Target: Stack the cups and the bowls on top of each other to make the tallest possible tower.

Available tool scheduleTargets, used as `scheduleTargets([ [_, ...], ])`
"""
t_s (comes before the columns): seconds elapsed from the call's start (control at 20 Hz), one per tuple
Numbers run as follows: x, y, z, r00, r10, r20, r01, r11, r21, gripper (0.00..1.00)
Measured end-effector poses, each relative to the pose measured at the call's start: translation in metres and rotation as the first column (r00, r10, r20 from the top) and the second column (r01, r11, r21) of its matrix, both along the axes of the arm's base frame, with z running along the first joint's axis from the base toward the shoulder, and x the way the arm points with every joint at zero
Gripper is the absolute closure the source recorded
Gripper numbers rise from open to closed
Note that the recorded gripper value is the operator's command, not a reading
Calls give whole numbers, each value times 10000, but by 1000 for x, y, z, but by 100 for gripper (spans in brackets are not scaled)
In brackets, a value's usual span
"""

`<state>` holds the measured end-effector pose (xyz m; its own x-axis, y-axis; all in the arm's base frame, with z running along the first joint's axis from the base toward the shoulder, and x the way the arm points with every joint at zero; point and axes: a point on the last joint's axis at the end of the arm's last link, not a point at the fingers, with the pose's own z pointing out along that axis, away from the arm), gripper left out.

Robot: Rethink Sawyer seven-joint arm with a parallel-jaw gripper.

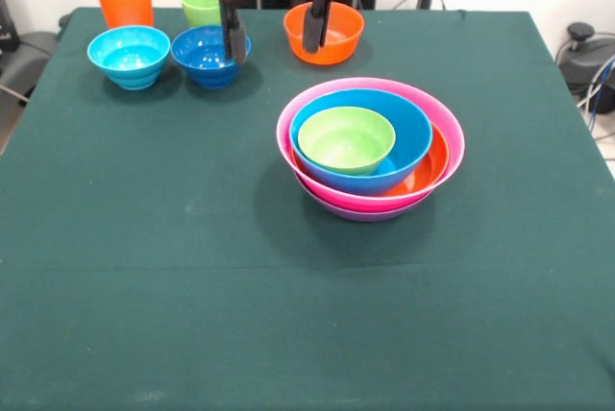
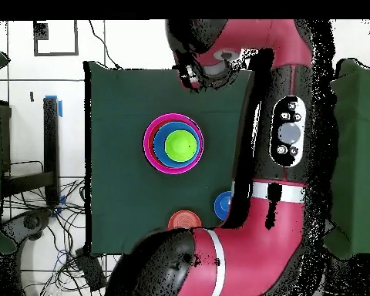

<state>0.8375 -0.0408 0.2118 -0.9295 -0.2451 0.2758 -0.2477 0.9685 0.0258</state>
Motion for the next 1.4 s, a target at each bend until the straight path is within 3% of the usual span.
scheduleTargets([
  [0.25, 7, -4, -14, 9990, 438, 25, -438, 9983, 379, 0],
  [0.45, 4, -10, -20, 9996, 280, 18, -280, 9946, 999, 0],
  [0.75, -6, -41, -32, 9996, -276, 5, 270, 9801, 1967, 0],
  [1.05, -39, -59, -31, 9969, -636, -469, 735, 9642, 2546, 0],
  [1.4, -69, -59, -19, 9959, -785, -445, 878, 9570, 2765, 0],
])
